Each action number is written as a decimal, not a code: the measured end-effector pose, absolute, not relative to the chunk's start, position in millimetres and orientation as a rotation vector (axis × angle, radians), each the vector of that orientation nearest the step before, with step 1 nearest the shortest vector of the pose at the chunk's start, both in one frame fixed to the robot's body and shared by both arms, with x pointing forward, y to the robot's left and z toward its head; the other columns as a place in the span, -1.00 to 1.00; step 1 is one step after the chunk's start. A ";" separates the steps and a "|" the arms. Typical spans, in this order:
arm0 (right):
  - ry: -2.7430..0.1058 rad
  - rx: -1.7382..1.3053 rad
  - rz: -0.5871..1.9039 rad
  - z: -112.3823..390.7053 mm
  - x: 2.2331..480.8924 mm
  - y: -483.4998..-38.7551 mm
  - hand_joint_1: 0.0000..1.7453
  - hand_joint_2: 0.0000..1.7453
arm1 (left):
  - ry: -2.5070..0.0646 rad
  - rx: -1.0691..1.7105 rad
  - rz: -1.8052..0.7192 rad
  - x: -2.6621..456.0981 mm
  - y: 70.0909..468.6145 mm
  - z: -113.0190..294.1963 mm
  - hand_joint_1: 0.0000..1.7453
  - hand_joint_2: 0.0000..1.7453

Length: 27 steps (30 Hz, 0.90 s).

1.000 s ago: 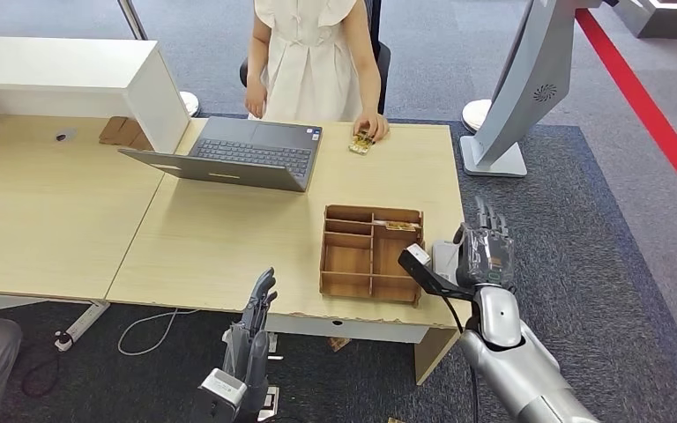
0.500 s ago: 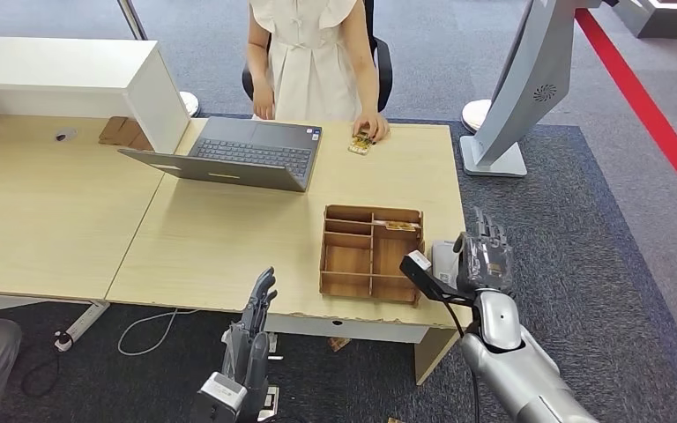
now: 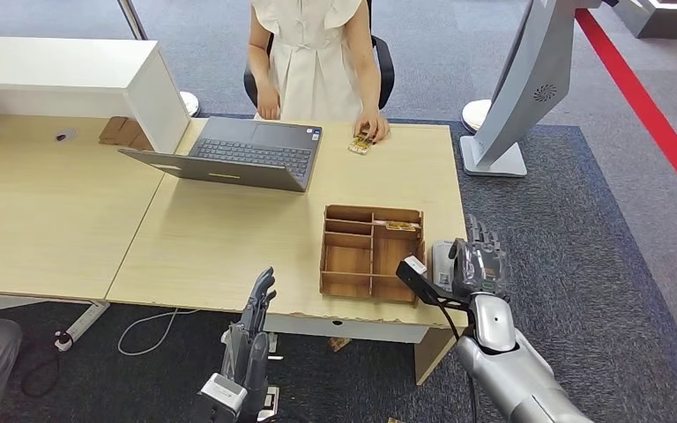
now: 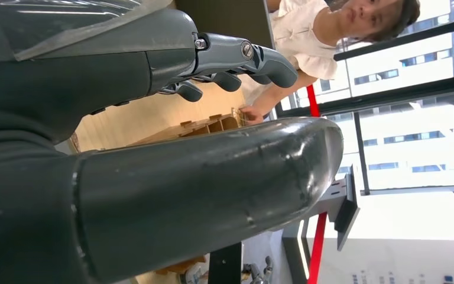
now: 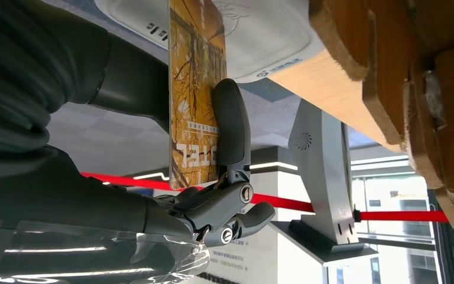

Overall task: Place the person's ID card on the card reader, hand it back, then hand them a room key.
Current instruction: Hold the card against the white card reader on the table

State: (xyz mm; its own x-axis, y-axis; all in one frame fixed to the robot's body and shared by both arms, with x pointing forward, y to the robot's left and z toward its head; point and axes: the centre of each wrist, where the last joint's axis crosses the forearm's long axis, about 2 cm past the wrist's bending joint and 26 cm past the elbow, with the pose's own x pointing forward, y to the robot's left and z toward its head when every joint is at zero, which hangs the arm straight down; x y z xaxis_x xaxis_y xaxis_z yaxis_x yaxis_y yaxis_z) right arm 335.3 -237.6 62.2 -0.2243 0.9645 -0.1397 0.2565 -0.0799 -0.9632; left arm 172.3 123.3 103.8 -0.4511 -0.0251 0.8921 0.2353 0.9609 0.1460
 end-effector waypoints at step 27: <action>-1.561 -1.359 1.380 64.1 335.8 -227.1 1.00 1.00 | -2.023 -0.126 -0.302 170.6 126.2 102.1 -1.00 -1.00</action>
